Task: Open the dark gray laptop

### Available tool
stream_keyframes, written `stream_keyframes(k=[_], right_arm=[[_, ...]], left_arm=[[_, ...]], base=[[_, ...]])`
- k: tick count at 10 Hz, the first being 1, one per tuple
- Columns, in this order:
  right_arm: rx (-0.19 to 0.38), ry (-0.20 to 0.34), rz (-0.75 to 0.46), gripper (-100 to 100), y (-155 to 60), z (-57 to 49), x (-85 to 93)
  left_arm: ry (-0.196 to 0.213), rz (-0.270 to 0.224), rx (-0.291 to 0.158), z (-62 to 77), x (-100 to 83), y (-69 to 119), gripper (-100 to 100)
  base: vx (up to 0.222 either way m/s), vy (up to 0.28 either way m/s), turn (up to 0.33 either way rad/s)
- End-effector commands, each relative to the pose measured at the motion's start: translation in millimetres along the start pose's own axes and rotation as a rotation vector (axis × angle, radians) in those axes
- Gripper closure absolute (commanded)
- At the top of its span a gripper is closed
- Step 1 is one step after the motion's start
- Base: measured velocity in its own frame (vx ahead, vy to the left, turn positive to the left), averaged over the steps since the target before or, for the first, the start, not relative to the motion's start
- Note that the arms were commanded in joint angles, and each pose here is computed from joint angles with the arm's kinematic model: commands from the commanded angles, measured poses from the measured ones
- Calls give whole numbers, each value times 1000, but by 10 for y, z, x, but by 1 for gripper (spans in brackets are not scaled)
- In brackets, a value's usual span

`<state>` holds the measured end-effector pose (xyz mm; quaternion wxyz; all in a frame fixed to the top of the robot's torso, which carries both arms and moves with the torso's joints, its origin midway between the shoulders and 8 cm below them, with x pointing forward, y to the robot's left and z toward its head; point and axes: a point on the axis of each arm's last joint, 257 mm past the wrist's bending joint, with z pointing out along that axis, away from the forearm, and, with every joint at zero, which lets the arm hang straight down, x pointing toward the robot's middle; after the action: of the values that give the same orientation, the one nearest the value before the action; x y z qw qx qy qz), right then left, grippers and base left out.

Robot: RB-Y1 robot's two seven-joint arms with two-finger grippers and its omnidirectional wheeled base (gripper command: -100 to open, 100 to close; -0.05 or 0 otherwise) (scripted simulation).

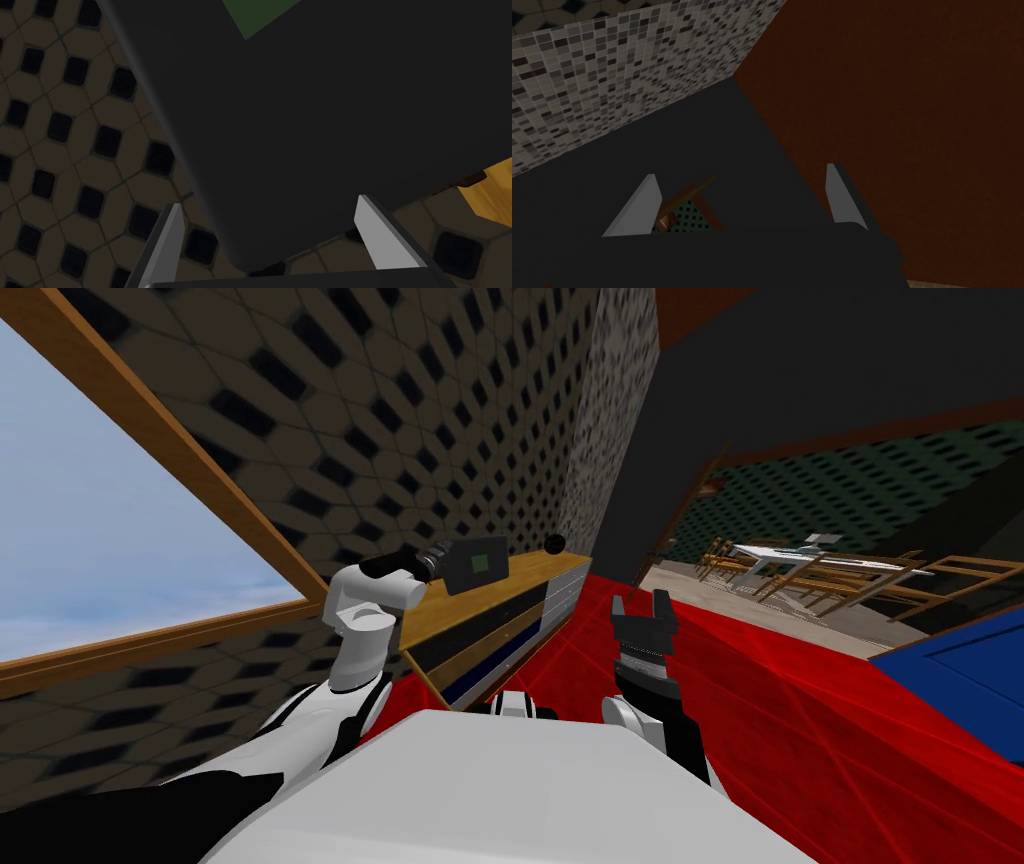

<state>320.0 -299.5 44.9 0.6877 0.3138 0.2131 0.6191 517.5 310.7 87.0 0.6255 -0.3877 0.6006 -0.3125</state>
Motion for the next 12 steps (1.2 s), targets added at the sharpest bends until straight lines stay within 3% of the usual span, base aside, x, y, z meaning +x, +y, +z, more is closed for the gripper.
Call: stream_keyframes(k=[1,3,4,5,7,8,9,11,12], right_arm=[[0,0,0,0,0,0,-1],[0,0,0,0,0,0,0],[0,0,0,0,0,0,0],[0,0,0,0,0,0,0],[0,0,0,0,0,0,0],[0,0,0,0,0,0,0],[0,0,0,0,0,0,0],[0,0,0,0,0,0,0],[0,0,0,0,0,0,0]], left_arm=[[34,-6,51,178,124,-211,-100],[38,-11,16,261,130,-77,-100],[72,-9,80,343,281,-332,-100],[71,-14,79,400,268,-350,-100],[77,-20,34,508,287,-172,-100],[110,-18,102,589,448,-448,-100],[110,-22,99,632,441,-464,-100],[118,-27,54,738,469,-285,-100],[149,-23,126,788,640,-590,-100]], base=[[-30,-29,167],[-11,-8,-35],[-20,-12,293],[-27,-19,187],[-10,-7,-8],[-26,-15,309],[-30,-24,197],[-10,-5,-20],[-28,-8,343]])
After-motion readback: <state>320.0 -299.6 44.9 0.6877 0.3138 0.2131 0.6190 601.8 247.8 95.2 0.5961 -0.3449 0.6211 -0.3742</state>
